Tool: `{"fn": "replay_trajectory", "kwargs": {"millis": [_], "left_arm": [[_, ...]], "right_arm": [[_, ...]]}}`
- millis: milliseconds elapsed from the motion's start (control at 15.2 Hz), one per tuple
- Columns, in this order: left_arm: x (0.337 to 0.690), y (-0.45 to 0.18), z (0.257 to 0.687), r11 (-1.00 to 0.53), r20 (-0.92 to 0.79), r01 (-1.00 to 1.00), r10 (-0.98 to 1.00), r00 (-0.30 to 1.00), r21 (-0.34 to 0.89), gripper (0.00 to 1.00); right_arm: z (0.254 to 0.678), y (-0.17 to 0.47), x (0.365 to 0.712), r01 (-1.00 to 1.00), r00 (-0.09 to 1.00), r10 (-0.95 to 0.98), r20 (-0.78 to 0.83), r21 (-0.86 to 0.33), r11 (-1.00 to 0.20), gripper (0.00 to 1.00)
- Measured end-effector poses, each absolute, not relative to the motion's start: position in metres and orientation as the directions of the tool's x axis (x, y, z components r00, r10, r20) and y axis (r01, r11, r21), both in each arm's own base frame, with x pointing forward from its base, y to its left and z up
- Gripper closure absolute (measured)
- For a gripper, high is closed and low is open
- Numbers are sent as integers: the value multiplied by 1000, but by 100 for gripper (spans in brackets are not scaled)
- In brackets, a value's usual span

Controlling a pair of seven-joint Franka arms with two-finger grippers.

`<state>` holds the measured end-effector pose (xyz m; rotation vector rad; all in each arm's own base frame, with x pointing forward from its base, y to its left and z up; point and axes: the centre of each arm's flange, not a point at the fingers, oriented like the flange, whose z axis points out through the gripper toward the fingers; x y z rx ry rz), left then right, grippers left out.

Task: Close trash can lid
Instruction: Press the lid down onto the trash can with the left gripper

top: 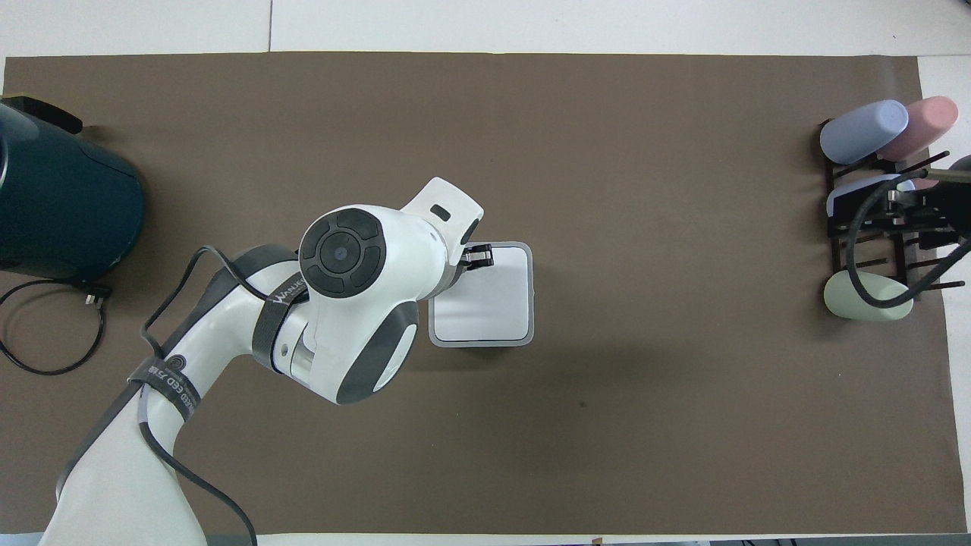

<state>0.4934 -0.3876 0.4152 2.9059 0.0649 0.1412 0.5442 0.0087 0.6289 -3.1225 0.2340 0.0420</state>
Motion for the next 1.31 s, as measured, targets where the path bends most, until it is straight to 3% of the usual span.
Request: {"fn": "replay_trajectory", "kwargs": {"millis": [1314], "left_arm": [[489,-401,412,-974,132,-4,26,991,227,99]], "right_arm": [[629,9,544,-149,988,-149,-28,-8,-989,0]]}}
